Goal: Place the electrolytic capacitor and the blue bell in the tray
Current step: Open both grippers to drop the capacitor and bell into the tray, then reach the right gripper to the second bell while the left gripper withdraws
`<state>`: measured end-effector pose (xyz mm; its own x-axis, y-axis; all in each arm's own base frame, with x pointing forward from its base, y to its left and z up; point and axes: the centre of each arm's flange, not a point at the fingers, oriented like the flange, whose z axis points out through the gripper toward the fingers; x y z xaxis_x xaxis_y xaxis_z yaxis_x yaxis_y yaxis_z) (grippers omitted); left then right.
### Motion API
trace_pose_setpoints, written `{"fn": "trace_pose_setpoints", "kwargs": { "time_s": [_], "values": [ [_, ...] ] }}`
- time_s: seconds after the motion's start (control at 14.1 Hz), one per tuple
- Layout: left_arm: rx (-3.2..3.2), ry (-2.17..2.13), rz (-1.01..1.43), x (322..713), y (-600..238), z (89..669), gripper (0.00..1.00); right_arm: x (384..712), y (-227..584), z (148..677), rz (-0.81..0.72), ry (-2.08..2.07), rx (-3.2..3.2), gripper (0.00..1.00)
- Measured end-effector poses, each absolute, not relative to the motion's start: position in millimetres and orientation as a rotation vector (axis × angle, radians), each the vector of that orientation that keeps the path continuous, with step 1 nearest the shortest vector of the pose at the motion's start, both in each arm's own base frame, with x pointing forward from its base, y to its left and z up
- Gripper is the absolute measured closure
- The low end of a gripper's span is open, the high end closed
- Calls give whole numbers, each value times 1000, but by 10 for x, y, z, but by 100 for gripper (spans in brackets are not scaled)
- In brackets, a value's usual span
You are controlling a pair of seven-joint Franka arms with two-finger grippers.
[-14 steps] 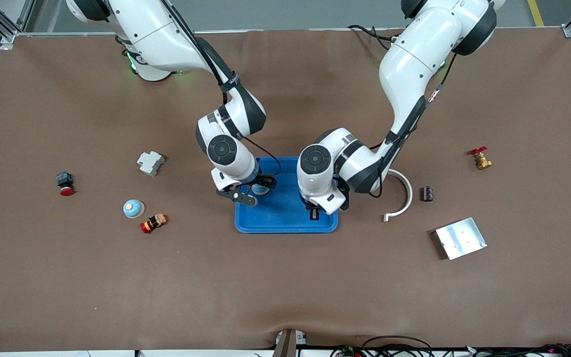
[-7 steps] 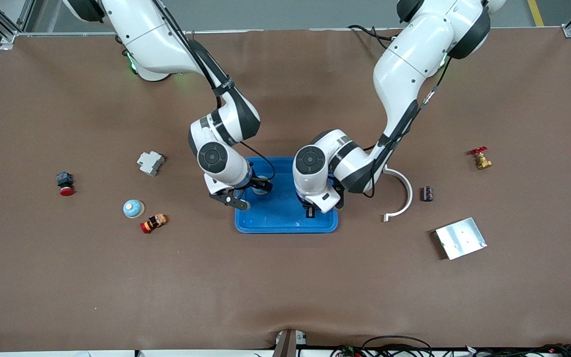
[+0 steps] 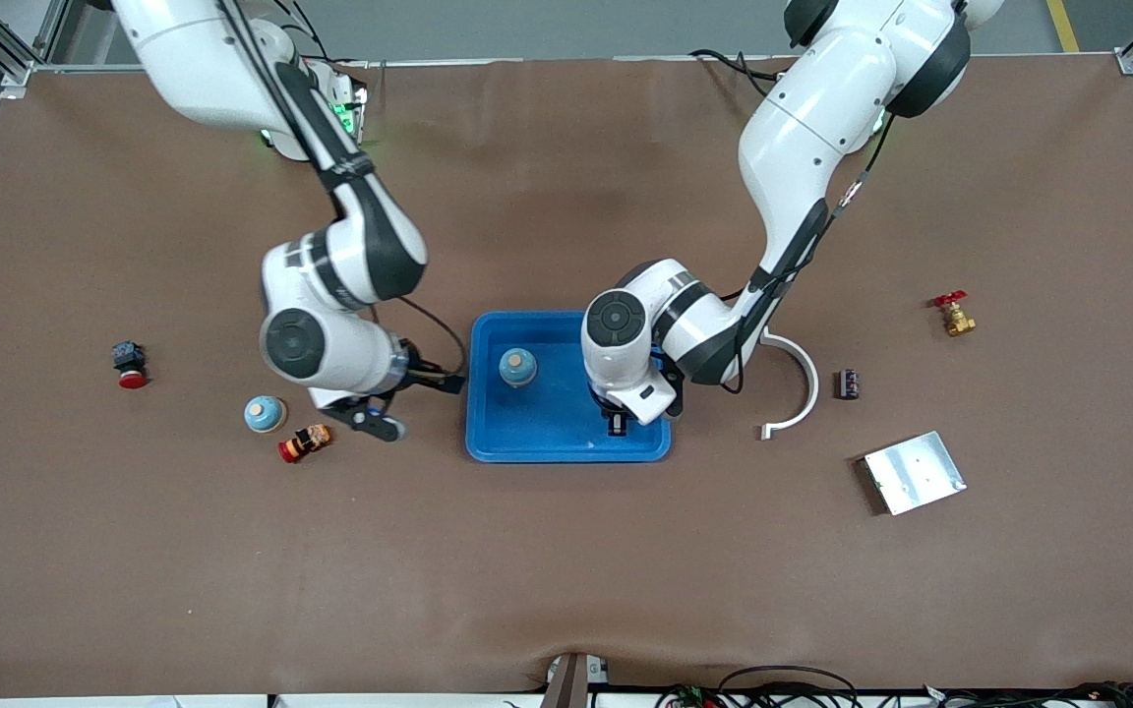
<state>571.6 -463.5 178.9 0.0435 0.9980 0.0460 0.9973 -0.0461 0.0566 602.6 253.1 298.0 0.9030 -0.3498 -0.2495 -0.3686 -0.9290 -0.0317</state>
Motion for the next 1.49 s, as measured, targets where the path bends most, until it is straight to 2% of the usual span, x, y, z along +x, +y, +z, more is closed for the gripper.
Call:
{"fn": "trace_pose_setpoints", "kwargs": {
  "time_s": [0.21, 0.28, 0.57, 0.92, 1.49],
  "values": [
    [2261, 2171, 125, 5763, -4632, 1912, 4, 6186, 1933, 3177, 288, 552, -3127, 0],
    [2274, 2173, 133, 5774, -4621, 1989, 0, 6238, 1740, 3206, 277, 550, -3138, 0],
    [2496, 1995, 111, 5854, -4475, 2513, 0, 6406, 764, 3134, 262, 376, -3166, 0],
    [2922, 1433, 80, 5933, -4193, 3091, 0, 6382, -174, 2826, 152, 84, -3163, 0],
    [3212, 574, 69, 5956, -3709, 3617, 0, 6362, -20, 2594, 109, -103, -3158, 0]
  ]
}}
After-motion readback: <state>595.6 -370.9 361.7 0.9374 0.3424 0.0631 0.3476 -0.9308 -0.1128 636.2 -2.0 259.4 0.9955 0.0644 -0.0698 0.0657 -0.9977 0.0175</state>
